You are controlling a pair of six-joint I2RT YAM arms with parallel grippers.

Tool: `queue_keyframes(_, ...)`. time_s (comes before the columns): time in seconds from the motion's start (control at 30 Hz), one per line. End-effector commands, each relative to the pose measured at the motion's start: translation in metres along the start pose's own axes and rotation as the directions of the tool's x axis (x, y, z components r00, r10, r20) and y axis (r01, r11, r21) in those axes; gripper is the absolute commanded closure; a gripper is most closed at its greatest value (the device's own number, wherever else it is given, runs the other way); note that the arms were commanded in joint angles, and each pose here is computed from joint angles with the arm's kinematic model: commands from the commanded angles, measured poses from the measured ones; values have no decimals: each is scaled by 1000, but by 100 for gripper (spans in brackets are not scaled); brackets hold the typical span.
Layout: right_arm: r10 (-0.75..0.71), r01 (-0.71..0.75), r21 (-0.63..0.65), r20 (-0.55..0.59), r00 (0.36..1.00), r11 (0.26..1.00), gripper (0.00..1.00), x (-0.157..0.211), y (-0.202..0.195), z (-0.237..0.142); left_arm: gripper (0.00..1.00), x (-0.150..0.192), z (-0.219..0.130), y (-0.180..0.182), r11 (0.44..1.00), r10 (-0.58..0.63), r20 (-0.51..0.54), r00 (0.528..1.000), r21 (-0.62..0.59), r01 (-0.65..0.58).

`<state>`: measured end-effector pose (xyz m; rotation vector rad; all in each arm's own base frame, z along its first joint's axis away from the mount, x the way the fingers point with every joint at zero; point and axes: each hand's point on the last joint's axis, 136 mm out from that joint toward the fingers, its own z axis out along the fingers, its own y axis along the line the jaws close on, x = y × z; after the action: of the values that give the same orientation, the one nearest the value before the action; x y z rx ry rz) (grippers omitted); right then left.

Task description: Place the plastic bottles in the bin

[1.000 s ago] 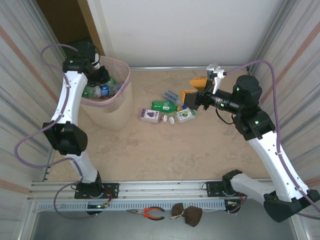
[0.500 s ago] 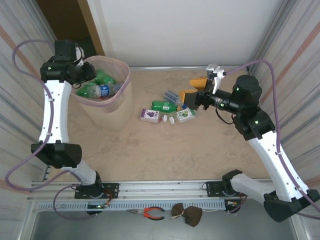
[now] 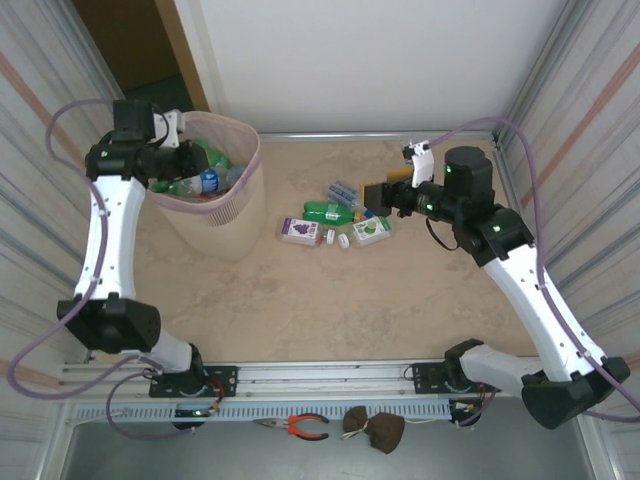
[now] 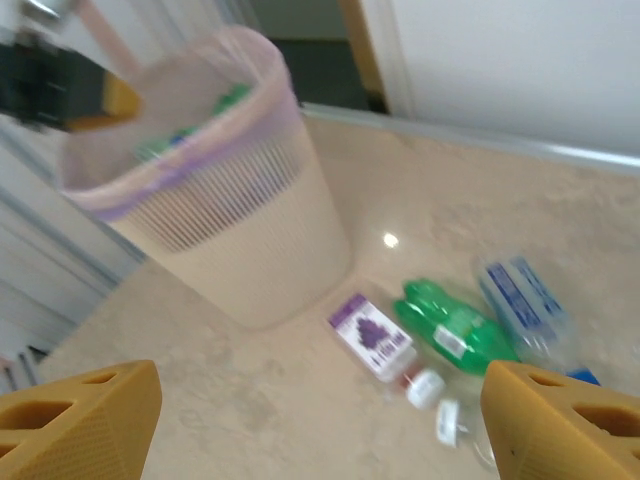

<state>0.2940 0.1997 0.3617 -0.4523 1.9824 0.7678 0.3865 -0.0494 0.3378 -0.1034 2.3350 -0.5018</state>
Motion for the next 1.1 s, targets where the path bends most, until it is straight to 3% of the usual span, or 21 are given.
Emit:
queue_keyframes(0.0, 6, 11, 132, -127, 992, 991, 18, 35, -32, 12, 75, -20, -30, -35, 988, 62, 147, 987, 130, -81)
queue_keyframes(0.3, -28, 82, 149, -333, 943, 985, 21, 82, -74, 71, 65, -16, -48, -64, 952, 78, 224, 971, 271, -139)
queue_keyframes(0.6, -173, 247, 71, -532, 829, 966, 30, 109, -123, 151, 64, -7, -44, -68, 938, 56, 244, 968, 320, -134)
queue_keyframes(0.73, -239, 314, 39, -565, 790, 949, 30, 112, -140, 190, 63, -4, -43, -72, 929, 50, 255, 966, 342, -138)
queue_keyframes(1.07, -321, 360, -36, -543, 776, 932, 25, 106, -160, 267, 63, -5, -48, -88, 914, 55, 266, 963, 375, -155)
